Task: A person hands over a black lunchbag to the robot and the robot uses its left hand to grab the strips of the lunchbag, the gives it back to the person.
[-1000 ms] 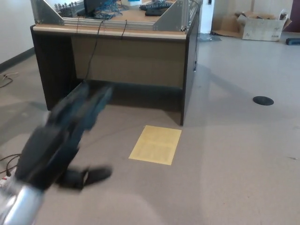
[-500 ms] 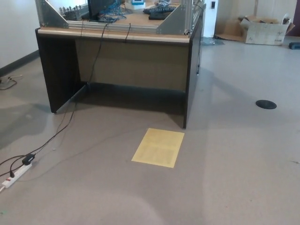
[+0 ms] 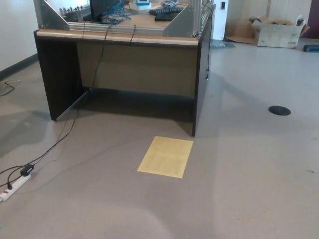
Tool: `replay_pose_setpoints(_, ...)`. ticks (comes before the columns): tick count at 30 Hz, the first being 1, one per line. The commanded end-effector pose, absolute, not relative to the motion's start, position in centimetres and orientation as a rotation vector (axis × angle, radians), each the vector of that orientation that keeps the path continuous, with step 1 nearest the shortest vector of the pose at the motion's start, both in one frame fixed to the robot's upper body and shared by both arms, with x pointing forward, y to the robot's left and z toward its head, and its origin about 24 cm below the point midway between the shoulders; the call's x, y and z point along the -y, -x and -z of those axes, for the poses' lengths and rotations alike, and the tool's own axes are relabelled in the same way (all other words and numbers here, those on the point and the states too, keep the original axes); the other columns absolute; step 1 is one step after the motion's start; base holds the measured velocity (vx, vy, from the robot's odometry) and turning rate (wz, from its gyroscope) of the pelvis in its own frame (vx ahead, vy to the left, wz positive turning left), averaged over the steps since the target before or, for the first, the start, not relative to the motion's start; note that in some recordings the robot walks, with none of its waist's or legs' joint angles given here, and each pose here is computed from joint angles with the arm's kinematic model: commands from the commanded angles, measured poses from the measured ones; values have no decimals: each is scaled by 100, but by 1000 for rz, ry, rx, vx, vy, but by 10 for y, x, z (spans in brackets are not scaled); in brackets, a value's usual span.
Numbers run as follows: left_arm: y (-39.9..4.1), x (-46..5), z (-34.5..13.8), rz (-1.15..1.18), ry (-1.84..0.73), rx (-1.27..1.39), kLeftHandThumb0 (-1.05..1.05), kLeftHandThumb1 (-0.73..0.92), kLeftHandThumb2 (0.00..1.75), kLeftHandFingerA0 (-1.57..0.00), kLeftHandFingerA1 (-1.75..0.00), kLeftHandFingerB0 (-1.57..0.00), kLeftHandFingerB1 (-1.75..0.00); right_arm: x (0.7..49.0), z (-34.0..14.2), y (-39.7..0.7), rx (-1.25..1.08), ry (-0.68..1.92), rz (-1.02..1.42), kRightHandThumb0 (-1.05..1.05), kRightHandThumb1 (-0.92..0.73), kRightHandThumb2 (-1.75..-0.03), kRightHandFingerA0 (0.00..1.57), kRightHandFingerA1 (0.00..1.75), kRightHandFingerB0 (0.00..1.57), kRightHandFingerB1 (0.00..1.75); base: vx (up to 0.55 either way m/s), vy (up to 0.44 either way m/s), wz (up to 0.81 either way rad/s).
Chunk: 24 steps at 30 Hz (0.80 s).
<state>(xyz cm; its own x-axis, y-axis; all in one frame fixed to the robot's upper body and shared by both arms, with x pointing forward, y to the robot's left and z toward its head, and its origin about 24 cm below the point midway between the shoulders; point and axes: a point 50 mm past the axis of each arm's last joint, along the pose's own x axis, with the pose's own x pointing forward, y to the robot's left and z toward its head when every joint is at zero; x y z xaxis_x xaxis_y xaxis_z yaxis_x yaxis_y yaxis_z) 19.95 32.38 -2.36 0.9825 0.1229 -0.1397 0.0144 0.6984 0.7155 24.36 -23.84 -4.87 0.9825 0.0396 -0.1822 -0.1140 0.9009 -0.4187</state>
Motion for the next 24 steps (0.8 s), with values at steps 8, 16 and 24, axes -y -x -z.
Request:
replay_pose_setpoints(8,-213,-326,10,-67,-765,-113,-73,68,61,-21,-30,-22,-28,246,40,-251,-137,434,-38,-67,-77,-63,46,41,42,38,0,0,0)
replay_pose_setpoints(16,-214,-326,10,-64,-745,-111,-70,65,61,-21,-29,-22,-28,247,39,-252,-136,440,-42,-68,-76,-63,47,42,42,38,0,0,0)
replay_pose_setpoints(24,-217,-325,8,-62,-737,-101,-71,65,60,-21,-30,-22,-28,248,37,-255,-129,444,-38,-72,-72,-64,48,43,41,38,0,0,0)
